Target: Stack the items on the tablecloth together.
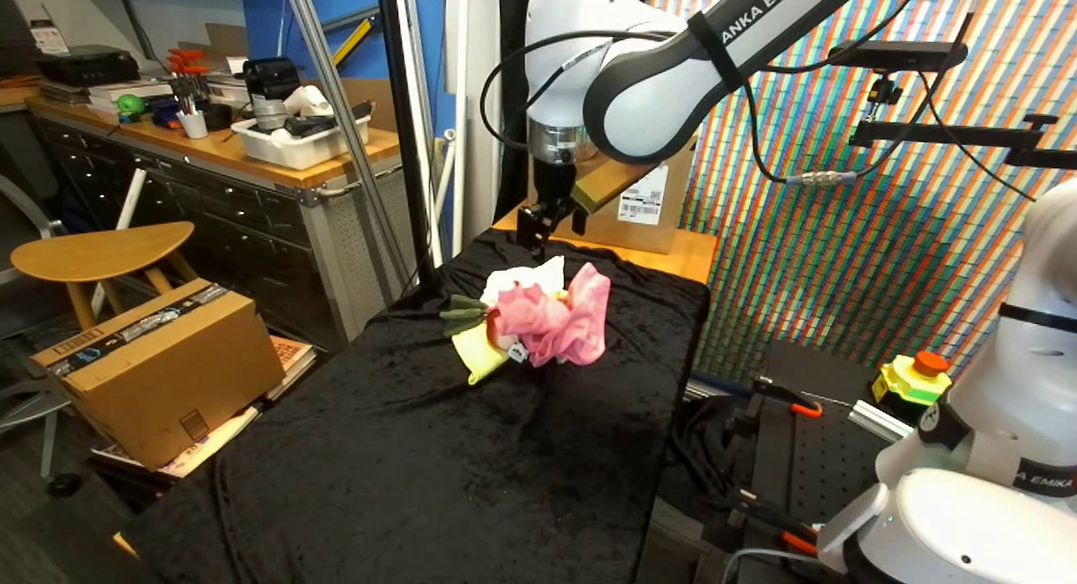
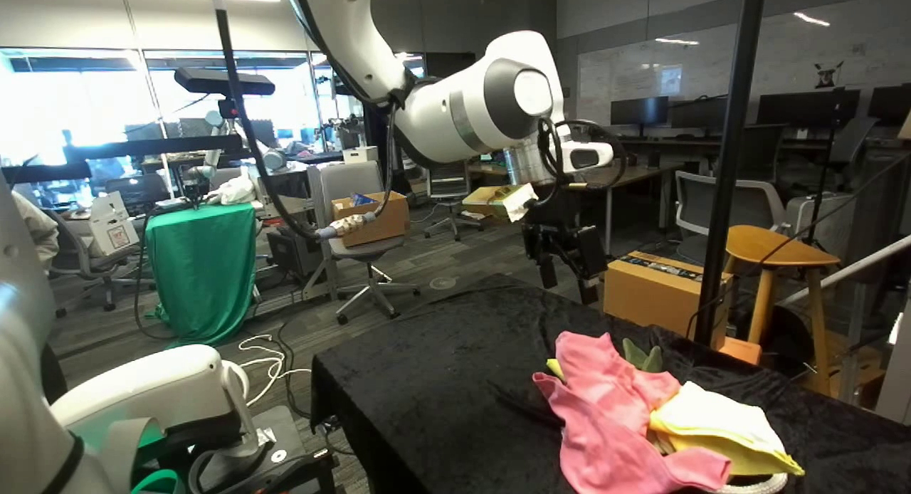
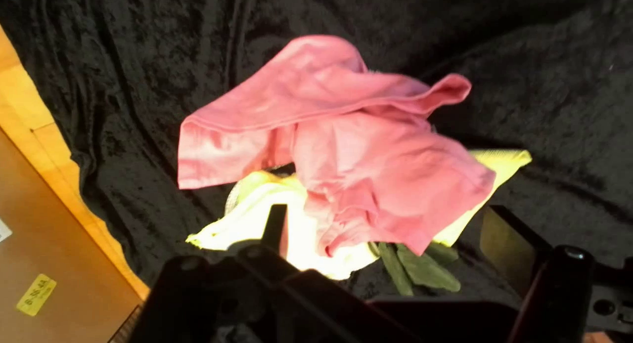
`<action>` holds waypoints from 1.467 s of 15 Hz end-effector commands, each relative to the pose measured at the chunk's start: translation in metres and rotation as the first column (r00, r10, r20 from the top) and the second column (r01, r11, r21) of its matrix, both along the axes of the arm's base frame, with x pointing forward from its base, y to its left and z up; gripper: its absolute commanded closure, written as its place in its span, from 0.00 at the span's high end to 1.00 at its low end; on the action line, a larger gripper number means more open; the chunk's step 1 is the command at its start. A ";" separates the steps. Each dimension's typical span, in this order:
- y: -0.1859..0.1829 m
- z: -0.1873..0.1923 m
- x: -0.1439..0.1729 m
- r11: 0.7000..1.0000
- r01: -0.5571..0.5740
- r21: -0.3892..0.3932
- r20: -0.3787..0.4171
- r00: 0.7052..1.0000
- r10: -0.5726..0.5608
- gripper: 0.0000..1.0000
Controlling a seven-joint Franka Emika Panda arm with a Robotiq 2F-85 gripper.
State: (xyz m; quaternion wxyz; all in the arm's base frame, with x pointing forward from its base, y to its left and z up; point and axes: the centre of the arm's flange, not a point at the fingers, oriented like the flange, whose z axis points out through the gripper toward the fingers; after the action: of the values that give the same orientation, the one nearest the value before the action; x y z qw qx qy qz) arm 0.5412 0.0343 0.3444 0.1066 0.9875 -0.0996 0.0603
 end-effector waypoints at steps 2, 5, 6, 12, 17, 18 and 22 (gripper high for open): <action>-0.007 0.031 -0.065 0.984 -0.155 0.083 -0.129 0.978 0.165 1.00; -0.020 0.052 -0.102 0.969 -0.174 0.174 -0.144 0.969 0.200 1.00; -0.025 0.060 -0.114 0.966 -0.174 0.193 -0.148 0.968 0.204 1.00; -0.048 0.104 -0.179 0.945 -0.207 0.255 -0.093 0.967 0.237 1.00; -0.061 0.125 -0.211 0.942 -0.226 0.247 -0.025 0.971 0.240 1.00; -0.062 0.125 -0.214 0.944 -0.219 0.247 0.005 0.974 0.225 1.00; -0.064 0.125 -0.206 0.951 -0.197 0.240 -0.018 0.978 0.207 1.00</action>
State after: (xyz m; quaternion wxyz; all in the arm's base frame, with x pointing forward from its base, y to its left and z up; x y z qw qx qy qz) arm 0.3353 -0.0295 0.4697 -0.0164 0.9992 -0.0025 0.0377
